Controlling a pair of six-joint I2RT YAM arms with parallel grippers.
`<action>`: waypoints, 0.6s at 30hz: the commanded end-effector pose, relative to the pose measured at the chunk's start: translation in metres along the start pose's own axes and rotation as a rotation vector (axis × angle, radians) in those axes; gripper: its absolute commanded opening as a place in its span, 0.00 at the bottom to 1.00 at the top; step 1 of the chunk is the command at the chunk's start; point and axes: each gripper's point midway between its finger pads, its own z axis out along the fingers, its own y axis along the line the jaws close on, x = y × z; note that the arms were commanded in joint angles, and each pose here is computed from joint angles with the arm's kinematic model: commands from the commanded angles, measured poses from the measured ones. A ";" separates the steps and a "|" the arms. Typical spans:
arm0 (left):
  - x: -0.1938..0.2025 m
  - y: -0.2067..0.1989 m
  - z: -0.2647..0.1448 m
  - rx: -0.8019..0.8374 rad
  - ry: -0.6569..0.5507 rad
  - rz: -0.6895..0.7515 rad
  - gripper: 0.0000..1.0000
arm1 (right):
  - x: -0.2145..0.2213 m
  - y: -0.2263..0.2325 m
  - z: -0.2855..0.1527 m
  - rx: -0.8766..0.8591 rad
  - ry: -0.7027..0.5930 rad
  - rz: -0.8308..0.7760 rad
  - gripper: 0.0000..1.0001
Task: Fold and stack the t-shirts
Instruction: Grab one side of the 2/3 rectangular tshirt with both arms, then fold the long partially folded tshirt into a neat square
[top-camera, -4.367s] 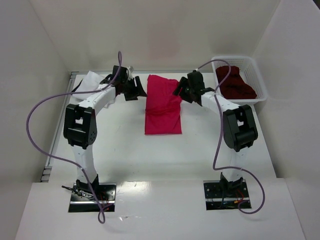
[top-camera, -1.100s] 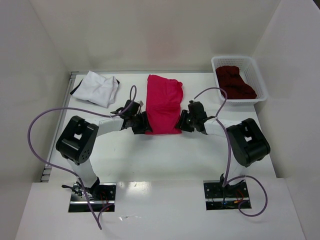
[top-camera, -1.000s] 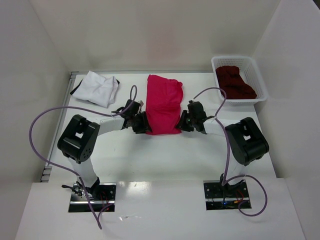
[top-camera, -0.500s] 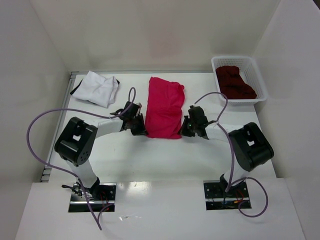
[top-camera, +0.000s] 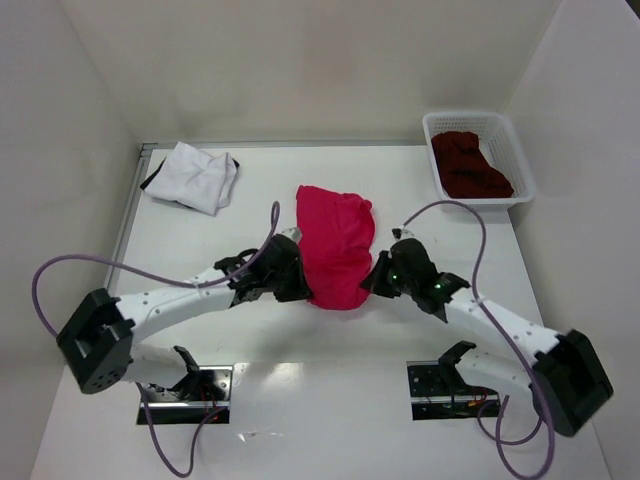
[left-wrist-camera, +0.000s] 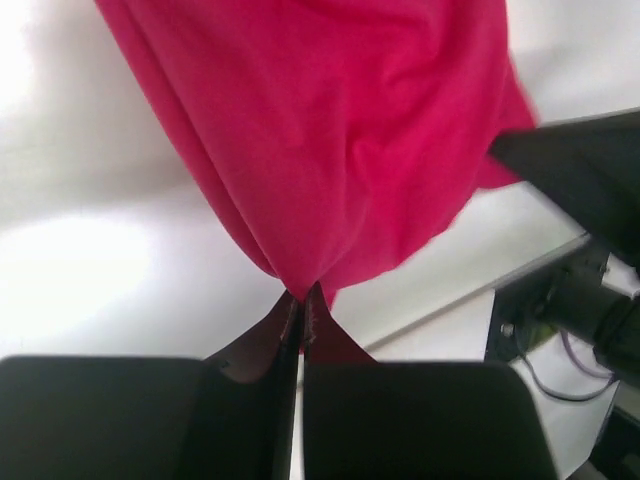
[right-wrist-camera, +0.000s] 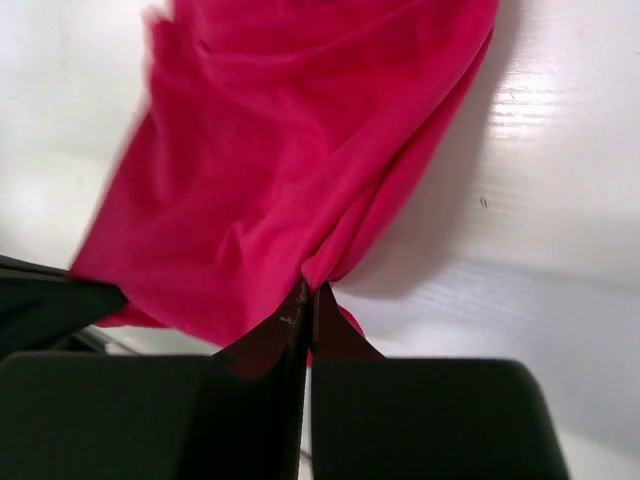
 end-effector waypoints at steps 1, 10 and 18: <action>-0.003 0.006 -0.026 -0.045 -0.090 -0.095 0.00 | -0.005 0.002 -0.027 -0.015 -0.062 0.047 0.00; -0.040 -0.021 -0.106 0.066 -0.281 -0.099 0.00 | -0.031 0.029 -0.049 -0.063 -0.122 0.043 0.00; -0.084 -0.022 -0.080 0.010 -0.294 -0.087 0.00 | -0.096 0.062 -0.053 -0.060 -0.244 0.043 0.00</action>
